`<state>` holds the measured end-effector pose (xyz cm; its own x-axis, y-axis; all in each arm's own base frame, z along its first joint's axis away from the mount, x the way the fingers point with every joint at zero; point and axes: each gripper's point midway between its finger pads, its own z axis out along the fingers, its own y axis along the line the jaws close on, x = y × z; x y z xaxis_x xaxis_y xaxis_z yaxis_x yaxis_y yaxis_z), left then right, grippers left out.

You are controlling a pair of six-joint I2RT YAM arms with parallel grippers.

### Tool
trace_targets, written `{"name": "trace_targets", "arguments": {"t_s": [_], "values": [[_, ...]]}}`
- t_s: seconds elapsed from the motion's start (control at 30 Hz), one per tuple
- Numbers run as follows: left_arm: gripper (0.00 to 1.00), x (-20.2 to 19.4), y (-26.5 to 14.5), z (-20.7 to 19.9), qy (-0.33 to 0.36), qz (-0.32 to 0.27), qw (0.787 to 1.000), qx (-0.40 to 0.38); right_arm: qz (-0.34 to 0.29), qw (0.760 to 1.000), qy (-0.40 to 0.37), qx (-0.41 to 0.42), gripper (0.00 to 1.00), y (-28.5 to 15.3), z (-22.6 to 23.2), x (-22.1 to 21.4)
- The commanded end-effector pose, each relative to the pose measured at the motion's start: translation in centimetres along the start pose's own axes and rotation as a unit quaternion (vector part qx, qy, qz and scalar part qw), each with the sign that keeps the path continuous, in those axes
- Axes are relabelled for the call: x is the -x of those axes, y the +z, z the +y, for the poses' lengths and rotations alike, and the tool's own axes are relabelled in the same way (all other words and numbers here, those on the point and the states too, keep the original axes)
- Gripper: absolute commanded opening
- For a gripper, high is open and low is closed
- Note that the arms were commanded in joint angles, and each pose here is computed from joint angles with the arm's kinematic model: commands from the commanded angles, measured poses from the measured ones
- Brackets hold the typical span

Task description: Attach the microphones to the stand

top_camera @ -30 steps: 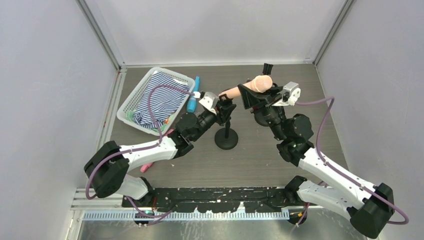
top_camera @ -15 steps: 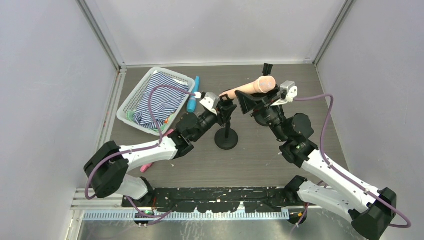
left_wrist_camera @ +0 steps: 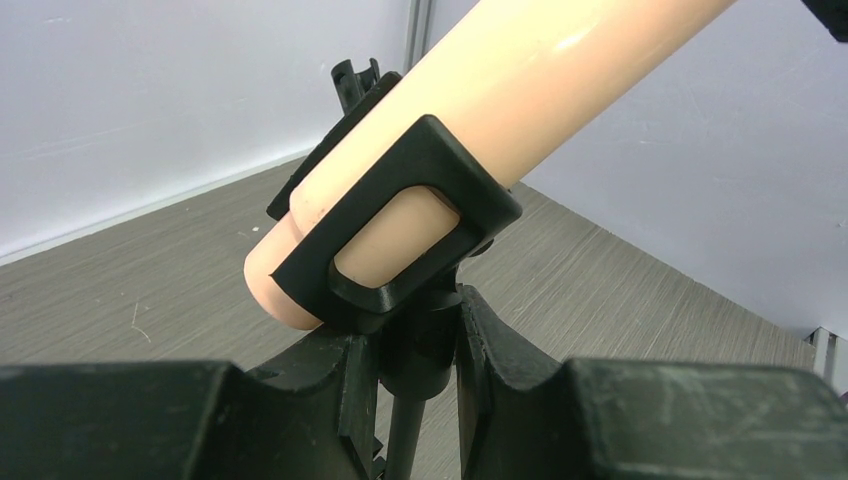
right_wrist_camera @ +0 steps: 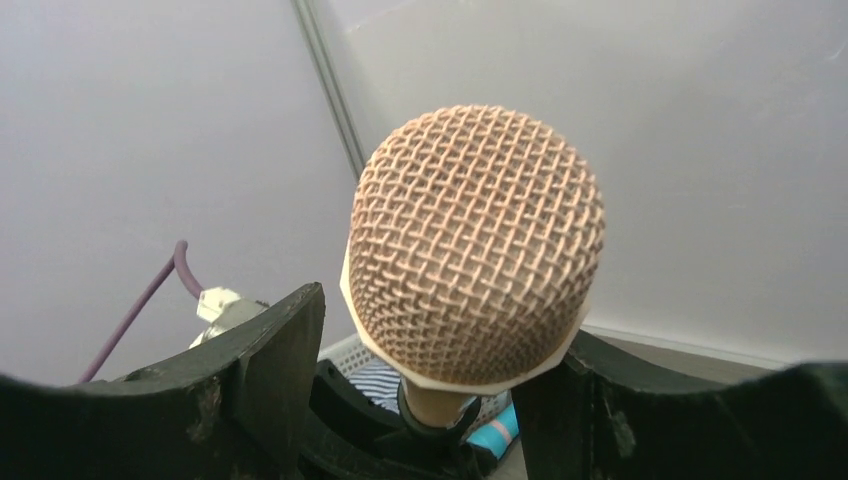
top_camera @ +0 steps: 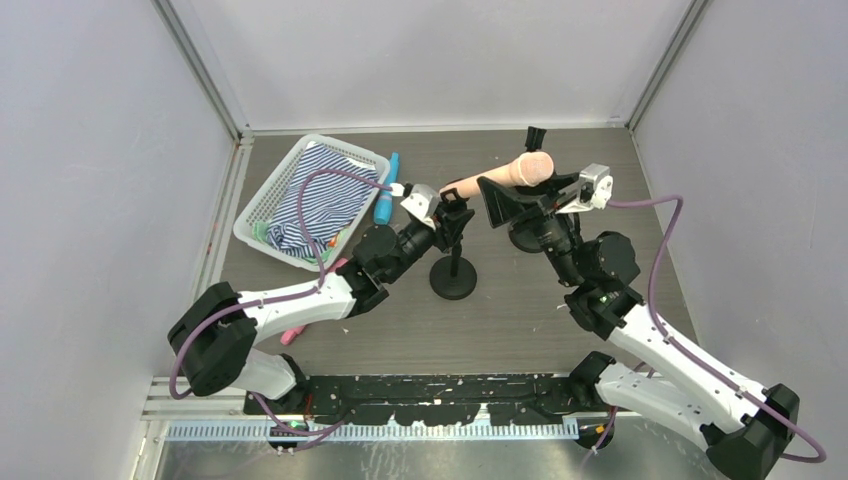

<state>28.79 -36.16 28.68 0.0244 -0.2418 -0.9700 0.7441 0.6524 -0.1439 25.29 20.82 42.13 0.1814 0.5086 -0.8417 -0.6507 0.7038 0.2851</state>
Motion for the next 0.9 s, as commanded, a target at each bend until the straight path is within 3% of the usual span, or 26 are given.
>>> {"name": "trace_targets", "arguments": {"t_s": [0.0,0.37,0.73,0.8,0.87], "values": [[0.0,-1.7,0.1,-1.7,-0.031,0.036,0.999,-0.025,-0.083,0.996,0.006,-0.012,0.69,1.2,-0.2,3.1],[0.0,-2.0,0.1,-2.0,-0.029,0.04,0.998,-0.034,-0.141,0.99,-0.004,-0.032,0.65,3.8,-1.7,1.6],[0.0,-1.9,0.2,-2.1,-0.028,0.039,0.998,-0.036,-0.163,0.986,-0.01,-0.044,0.62,3.0,-2.3,2.1],[0.0,-1.9,0.2,-2.2,-0.029,0.039,0.998,-0.037,-0.162,0.986,-0.013,-0.045,0.56,3.1,-2.4,2.0],[0.0,-2.0,0.2,-2.2,-0.028,0.04,0.998,-0.038,-0.162,0.986,-0.013,-0.045,0.44,3.2,-2.3,2.0]]}}
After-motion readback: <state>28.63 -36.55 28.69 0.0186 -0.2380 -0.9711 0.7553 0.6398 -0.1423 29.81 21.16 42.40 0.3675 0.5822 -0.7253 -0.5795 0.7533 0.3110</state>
